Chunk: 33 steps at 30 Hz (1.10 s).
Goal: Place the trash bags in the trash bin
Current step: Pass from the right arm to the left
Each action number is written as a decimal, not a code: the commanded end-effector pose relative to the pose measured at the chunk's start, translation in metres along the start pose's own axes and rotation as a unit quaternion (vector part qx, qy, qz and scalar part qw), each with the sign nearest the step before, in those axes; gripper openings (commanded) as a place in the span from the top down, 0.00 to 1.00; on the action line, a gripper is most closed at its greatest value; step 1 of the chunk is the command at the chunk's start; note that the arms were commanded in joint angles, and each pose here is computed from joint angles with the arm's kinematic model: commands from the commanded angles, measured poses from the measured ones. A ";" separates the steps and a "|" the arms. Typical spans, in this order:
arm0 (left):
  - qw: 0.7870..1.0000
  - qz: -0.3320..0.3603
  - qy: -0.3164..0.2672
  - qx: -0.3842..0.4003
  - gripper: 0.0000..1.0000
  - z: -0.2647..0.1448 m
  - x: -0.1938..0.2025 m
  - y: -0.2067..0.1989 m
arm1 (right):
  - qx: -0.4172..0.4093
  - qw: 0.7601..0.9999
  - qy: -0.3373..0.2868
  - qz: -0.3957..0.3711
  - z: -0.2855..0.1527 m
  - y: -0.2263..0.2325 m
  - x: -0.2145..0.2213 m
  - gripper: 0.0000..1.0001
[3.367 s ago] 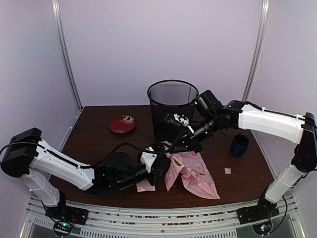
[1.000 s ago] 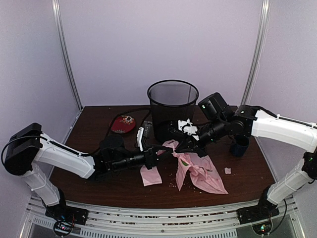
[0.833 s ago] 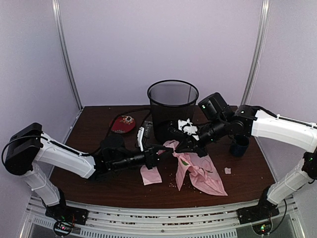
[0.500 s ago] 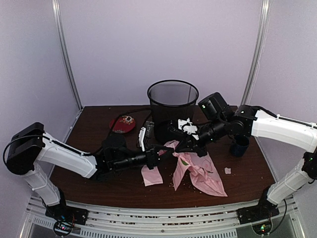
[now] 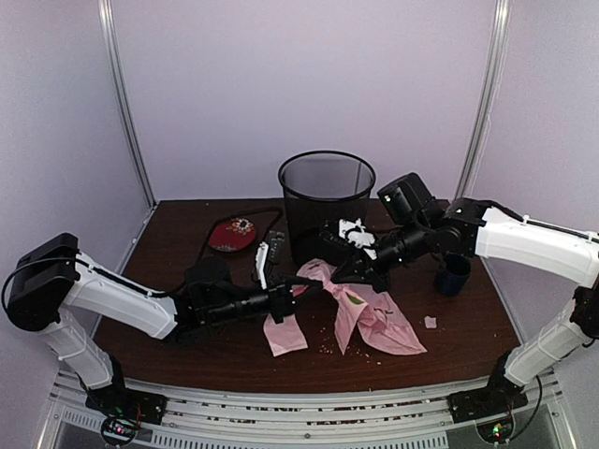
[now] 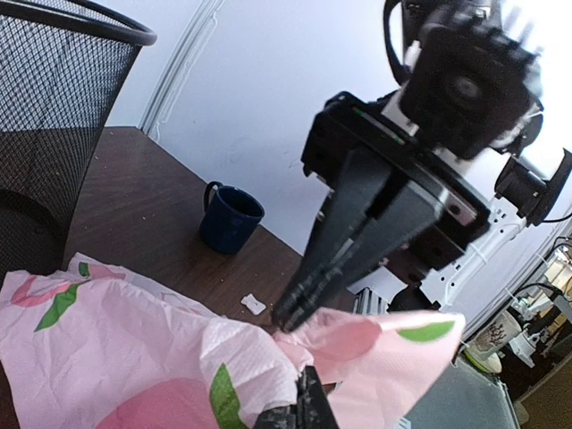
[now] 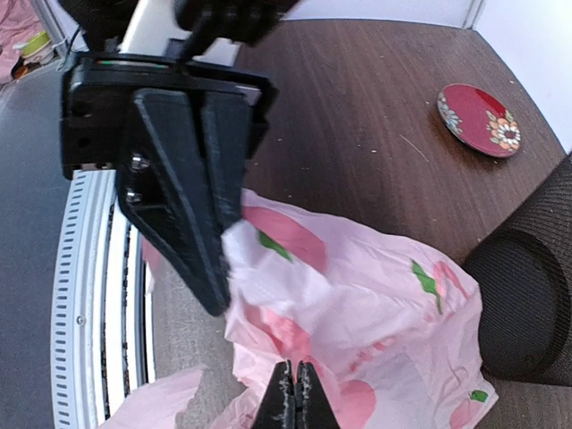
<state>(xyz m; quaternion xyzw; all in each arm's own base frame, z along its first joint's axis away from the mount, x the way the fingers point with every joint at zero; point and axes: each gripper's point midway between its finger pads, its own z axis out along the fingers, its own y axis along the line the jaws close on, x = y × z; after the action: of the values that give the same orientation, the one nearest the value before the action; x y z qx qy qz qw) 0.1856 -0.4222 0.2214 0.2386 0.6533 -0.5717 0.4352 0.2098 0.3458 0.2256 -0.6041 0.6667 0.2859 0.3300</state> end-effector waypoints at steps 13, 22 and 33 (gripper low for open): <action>0.998 0.036 -0.051 -0.027 1.00 -0.021 -0.024 0.002 | 0.062 0.996 -0.041 0.049 -0.026 -0.037 -0.011 1.00; 0.994 0.070 -0.040 -0.077 1.00 -0.020 -0.020 0.021 | -0.002 0.997 -0.061 0.045 -0.043 -0.012 -0.027 1.00; 0.976 0.217 -0.023 -0.015 1.00 -0.019 -0.016 -0.014 | -0.106 0.990 -0.001 0.091 -0.010 0.010 -0.018 0.70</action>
<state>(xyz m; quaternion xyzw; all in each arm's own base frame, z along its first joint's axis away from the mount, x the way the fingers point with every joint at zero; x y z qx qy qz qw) 0.1872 -0.4032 0.2179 0.3087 0.6346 -0.4776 0.5233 0.2226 0.3433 0.2574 -0.5616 0.6851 0.3515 0.3027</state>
